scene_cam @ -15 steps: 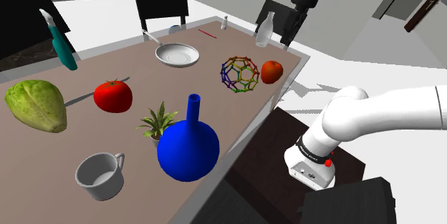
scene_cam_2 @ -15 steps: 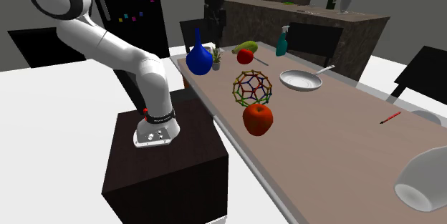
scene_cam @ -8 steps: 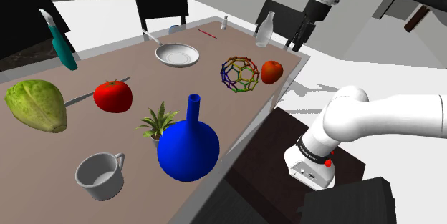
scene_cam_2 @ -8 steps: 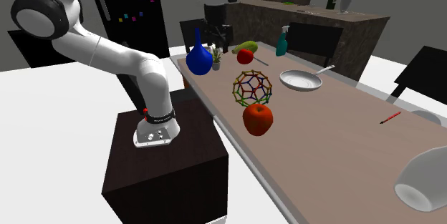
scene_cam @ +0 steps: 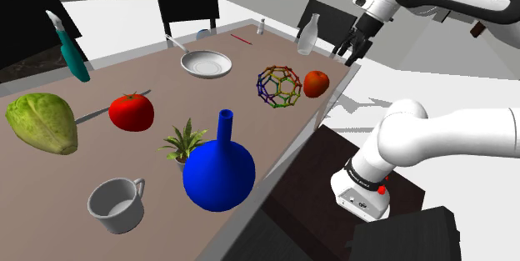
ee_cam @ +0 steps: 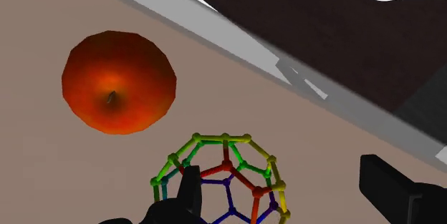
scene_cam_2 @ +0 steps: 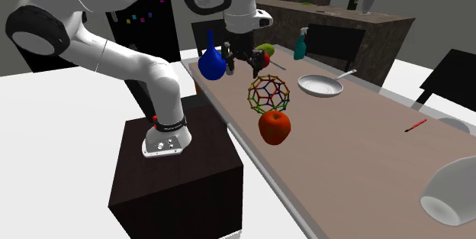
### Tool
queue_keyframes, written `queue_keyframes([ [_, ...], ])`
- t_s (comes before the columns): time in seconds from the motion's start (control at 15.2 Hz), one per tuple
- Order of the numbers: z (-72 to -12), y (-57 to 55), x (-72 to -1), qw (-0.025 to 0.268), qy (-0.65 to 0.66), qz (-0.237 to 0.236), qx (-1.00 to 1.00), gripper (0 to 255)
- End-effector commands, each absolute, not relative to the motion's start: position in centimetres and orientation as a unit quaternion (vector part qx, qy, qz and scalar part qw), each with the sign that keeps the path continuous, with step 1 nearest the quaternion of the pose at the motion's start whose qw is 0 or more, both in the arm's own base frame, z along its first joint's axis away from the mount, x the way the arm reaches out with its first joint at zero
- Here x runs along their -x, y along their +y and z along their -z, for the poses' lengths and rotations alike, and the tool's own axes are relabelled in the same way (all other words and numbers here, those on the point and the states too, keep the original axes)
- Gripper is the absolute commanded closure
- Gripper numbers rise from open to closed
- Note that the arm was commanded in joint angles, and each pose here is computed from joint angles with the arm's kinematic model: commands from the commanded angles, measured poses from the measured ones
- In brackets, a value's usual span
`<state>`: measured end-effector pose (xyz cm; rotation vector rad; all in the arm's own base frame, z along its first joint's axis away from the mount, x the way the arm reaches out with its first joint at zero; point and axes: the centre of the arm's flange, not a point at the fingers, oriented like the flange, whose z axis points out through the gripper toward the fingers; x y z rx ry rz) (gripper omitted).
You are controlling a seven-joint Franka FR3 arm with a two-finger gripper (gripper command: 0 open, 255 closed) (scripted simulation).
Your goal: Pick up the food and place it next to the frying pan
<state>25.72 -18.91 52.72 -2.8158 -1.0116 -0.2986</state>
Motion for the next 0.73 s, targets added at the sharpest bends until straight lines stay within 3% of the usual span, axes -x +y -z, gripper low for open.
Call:
queue_keyframes([
  [0.0, -51.1, -21.7, -26.3, 0.073, -0.373, 0.114, 0.918, 0],
  [0.66, -43.6, -32.9, -32.7, 0.106, -0.533, 0.182, 0.820, 0],
])
